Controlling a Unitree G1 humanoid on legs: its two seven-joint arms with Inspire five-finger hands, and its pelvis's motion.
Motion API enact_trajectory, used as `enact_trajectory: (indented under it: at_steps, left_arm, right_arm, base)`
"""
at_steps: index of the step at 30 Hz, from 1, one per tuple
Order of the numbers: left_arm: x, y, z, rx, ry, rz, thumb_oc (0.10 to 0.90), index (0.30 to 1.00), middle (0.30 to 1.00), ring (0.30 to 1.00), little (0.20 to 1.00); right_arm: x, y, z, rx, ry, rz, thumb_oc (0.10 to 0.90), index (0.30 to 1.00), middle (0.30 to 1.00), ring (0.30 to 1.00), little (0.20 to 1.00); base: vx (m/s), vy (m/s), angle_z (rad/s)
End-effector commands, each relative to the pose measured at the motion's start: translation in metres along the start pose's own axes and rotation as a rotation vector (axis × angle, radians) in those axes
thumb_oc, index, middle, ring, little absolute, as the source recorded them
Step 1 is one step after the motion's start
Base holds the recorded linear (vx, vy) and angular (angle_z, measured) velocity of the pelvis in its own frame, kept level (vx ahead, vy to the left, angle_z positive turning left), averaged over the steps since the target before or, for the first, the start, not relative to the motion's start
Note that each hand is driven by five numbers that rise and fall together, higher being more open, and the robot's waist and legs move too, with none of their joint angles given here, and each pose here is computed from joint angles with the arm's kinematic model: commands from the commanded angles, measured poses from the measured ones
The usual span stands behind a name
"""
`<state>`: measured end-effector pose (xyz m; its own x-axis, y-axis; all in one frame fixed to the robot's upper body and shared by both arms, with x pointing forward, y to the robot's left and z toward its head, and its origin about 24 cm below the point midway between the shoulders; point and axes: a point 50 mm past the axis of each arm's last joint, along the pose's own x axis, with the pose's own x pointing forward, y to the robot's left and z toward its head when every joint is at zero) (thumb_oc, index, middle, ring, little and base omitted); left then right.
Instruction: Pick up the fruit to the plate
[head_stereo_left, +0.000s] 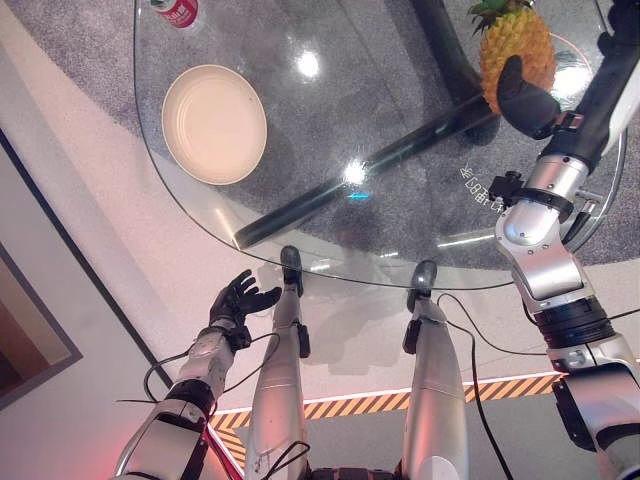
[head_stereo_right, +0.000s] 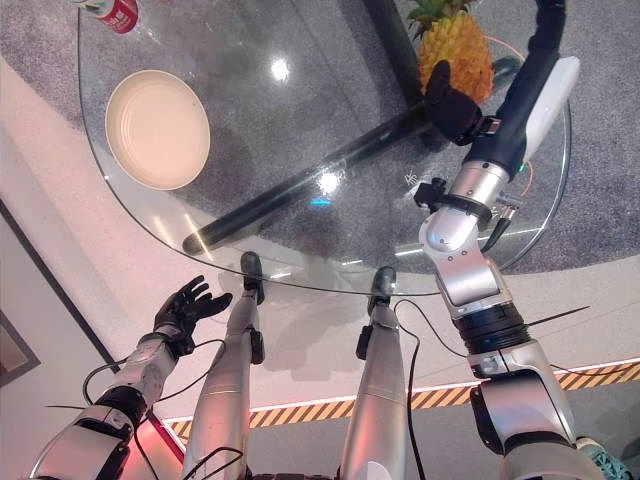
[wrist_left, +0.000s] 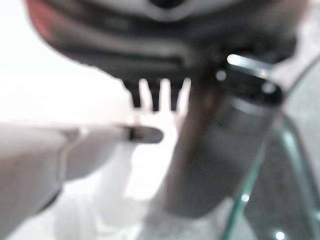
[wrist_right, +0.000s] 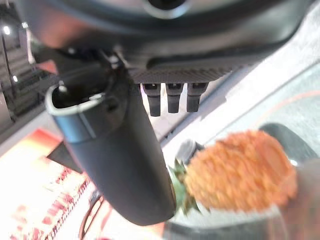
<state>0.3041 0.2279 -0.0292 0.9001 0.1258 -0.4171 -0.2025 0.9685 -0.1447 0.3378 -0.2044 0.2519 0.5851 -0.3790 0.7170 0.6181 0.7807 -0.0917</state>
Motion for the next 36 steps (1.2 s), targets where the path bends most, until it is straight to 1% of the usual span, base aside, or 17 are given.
enact_trajectory:
  at_steps: [1, 10, 18, 25, 32, 36]
  left_arm:
    - [-0.009, 0.018, -0.02, 0.013, 0.046, 0.057, 0.8, 0.9, 0.9, 0.9, 0.9]
    - [-0.009, 0.016, -0.022, 0.017, 0.056, 0.048, 0.8, 0.9, 0.9, 0.9, 0.9]
    - [-0.008, 0.011, -0.022, 0.02, 0.059, 0.037, 0.8, 0.9, 0.9, 0.9, 0.9]
    - [-0.007, 0.01, -0.021, 0.025, 0.062, 0.03, 0.8, 0.9, 0.9, 0.9, 0.9]
    - [-0.006, 0.008, -0.02, 0.032, 0.068, 0.024, 0.8, 0.9, 0.9, 0.9, 0.9]
    - [-0.006, 0.008, -0.019, 0.035, 0.068, 0.02, 0.8, 0.9, 0.9, 0.9, 0.9]
  right_arm:
    - [0.023, -0.007, 0.044, 0.107, -0.151, -0.038, 0.8, 0.9, 0.9, 0.9, 0.9]
    - [0.025, -0.003, 0.039, 0.097, -0.098, -0.04, 0.8, 0.9, 0.9, 0.9, 0.9]
    - [0.037, -0.013, 0.038, -0.001, -0.092, -0.177, 0.8, 0.9, 0.9, 0.9, 0.9]
    - [0.044, -0.014, 0.035, -0.054, -0.058, -0.212, 0.8, 0.9, 0.9, 0.9, 0.9]
    - [0.052, -0.018, 0.032, -0.11, -0.036, -0.29, 0.8, 0.9, 0.9, 0.9, 0.9]
    - [0.056, -0.018, 0.031, -0.131, -0.021, -0.293, 0.8, 0.9, 0.9, 0.9, 0.9]
  base:
    - [0.0, 0.0, 0.0]
    - [0.0, 0.0, 0.0]
    - [0.0, 0.0, 0.0]
    - [0.0, 0.0, 0.0]
    - [0.0, 0.0, 0.0]
    - [0.0, 0.0, 0.0]
